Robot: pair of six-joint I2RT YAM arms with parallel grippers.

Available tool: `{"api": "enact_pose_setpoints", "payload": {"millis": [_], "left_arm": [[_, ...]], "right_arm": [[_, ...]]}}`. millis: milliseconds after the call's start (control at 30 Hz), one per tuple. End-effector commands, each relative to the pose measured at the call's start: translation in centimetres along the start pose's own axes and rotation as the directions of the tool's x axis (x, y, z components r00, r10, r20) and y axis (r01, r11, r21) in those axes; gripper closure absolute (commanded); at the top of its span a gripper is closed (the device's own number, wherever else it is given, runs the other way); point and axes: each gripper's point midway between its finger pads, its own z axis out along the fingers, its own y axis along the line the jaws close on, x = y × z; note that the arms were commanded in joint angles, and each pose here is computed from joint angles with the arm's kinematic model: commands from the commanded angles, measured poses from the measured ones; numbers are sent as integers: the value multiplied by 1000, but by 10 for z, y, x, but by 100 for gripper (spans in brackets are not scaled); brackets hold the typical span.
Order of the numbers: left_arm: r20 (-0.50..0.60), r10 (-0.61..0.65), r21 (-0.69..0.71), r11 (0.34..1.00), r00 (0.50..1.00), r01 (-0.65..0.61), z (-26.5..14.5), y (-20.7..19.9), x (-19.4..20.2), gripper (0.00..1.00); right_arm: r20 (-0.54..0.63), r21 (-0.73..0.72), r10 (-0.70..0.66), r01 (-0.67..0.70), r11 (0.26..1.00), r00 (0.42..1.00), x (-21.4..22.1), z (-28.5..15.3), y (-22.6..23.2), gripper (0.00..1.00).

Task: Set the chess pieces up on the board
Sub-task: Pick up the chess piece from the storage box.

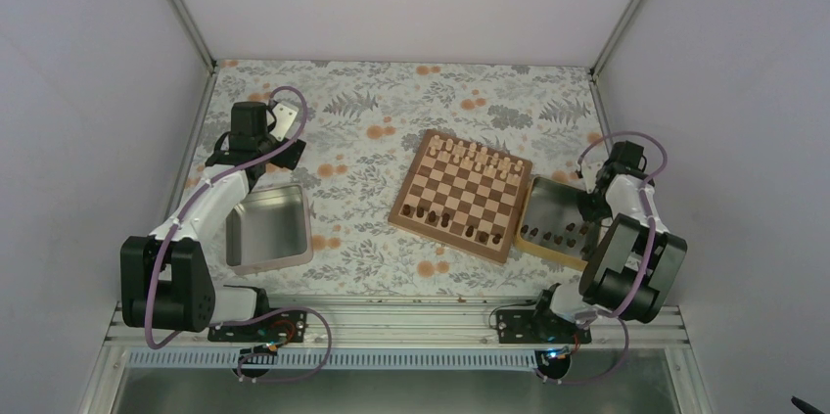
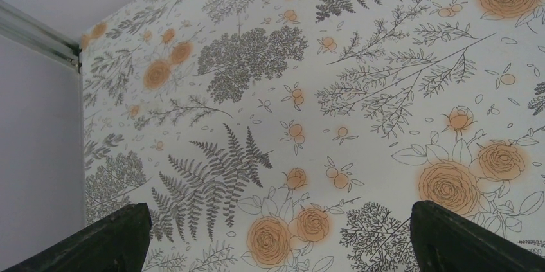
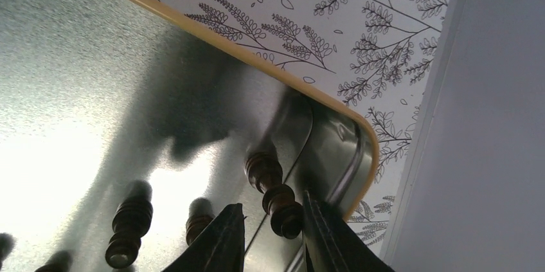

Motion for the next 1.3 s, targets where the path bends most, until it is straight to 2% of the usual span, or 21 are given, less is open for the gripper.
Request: {"api": "enact_pose_setpoints", "payload": {"millis": [0,300,700,933,1267], "left_arm": [[26,8,-4,1000,1000,-8,-4,1,-5,0],[25,9,0,1000,1000,-9,-4,0,-5,0],[38,8,3,1000,999,-8,-7,1,-7,0],[36,8,2,1000,999,-8,-6,1,-7,0],[38,8,2,1000,999,-8,-7,1,-7,0]], "right_arm": [[-20,24,1,-1,1000,1000,0,6,-7,75],[-35,2,-10,10,1000,999,2,11,-2,76],[-57,4,-11,12,1000,998,3,20,-1,86],[-10,1,-12,12,1000,1000,-7,3,-2,91],[53,-51,-31,33,998,998,-17,-23,6,92]]}}
